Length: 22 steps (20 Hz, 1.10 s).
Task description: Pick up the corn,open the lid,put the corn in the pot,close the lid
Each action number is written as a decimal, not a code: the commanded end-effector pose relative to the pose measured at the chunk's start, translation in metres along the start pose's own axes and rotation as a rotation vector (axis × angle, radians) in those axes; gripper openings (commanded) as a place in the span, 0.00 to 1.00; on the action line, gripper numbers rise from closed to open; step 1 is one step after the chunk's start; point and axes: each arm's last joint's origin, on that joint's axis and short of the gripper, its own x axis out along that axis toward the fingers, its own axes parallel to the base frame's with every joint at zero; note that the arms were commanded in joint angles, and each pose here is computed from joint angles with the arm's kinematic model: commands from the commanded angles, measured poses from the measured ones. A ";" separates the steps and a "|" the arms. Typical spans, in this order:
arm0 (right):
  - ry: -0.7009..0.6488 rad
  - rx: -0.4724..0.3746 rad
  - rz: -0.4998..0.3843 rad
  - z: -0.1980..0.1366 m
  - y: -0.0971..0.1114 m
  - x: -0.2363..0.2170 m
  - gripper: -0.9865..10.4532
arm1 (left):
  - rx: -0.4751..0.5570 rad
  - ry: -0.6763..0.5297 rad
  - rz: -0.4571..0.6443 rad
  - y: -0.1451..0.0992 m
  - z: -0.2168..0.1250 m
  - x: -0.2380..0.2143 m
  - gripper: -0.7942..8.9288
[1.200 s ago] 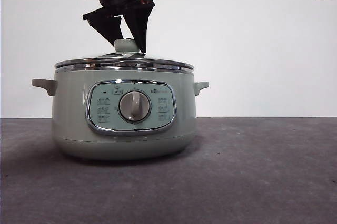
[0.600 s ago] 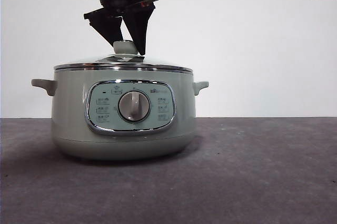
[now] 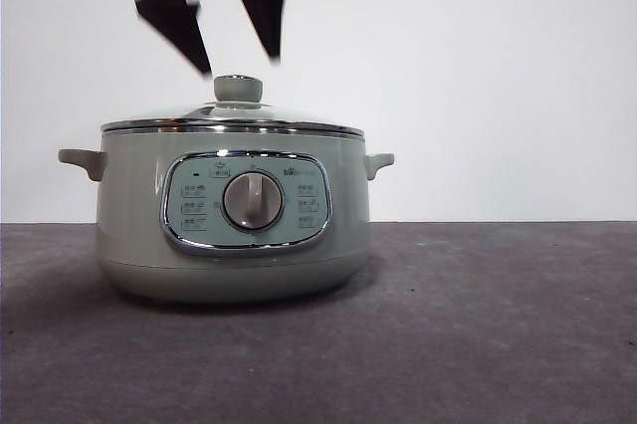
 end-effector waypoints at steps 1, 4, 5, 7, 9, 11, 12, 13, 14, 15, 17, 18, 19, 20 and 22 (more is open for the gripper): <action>0.017 -0.011 -0.049 -0.003 -0.001 0.002 0.08 | -0.009 -0.064 0.000 -0.004 -0.014 -0.046 0.78; 0.005 -0.004 -0.088 -0.002 -0.002 0.002 0.08 | -0.018 -0.190 0.006 -0.009 -0.032 -0.100 0.32; 0.006 -0.005 -0.088 -0.002 -0.002 0.002 0.08 | -0.015 -0.233 0.009 -0.011 -0.040 -0.117 0.12; 0.005 -0.006 -0.089 -0.002 -0.002 0.002 0.08 | -0.022 -0.305 0.010 -0.014 -0.054 -0.146 0.08; 0.005 -0.006 -0.089 -0.002 -0.002 0.002 0.08 | -0.041 -0.368 0.005 -0.016 -0.068 -0.170 0.08; 0.005 -0.006 -0.089 -0.003 -0.002 0.002 0.08 | -0.042 -0.422 0.008 -0.018 -0.082 -0.189 0.08; 0.005 -0.006 -0.089 -0.002 -0.002 0.002 0.08 | -0.040 -0.438 0.009 -0.019 -0.086 -0.195 0.08; 0.005 -0.006 -0.089 -0.002 -0.002 0.002 0.08 | -0.040 -0.452 0.011 -0.019 -0.090 -0.200 0.08; 0.006 -0.006 -0.089 -0.002 -0.002 0.002 0.08 | -0.040 -0.460 0.011 -0.019 -0.092 -0.203 0.08; 0.006 -0.006 -0.089 -0.002 -0.002 0.002 0.08 | -0.040 -0.463 0.013 -0.019 -0.093 -0.204 0.08; 0.006 -0.006 -0.089 -0.002 -0.002 0.002 0.08 | -0.042 -0.462 0.015 -0.019 -0.092 -0.204 0.08; 0.006 -0.006 -0.089 -0.002 -0.002 0.002 0.08 | -0.043 -0.458 0.014 -0.019 -0.091 -0.202 0.08; 0.006 -0.006 -0.089 -0.002 -0.002 0.002 0.08 | -0.040 -0.454 0.014 -0.018 -0.090 -0.201 0.08; 0.006 -0.006 -0.089 -0.002 -0.002 0.002 0.08 | 0.065 -0.446 0.070 -0.017 -0.089 -0.200 0.08; 0.005 -0.006 -0.089 -0.002 -0.002 0.002 0.08 | 0.087 -0.424 0.122 -0.015 -0.091 -0.197 0.08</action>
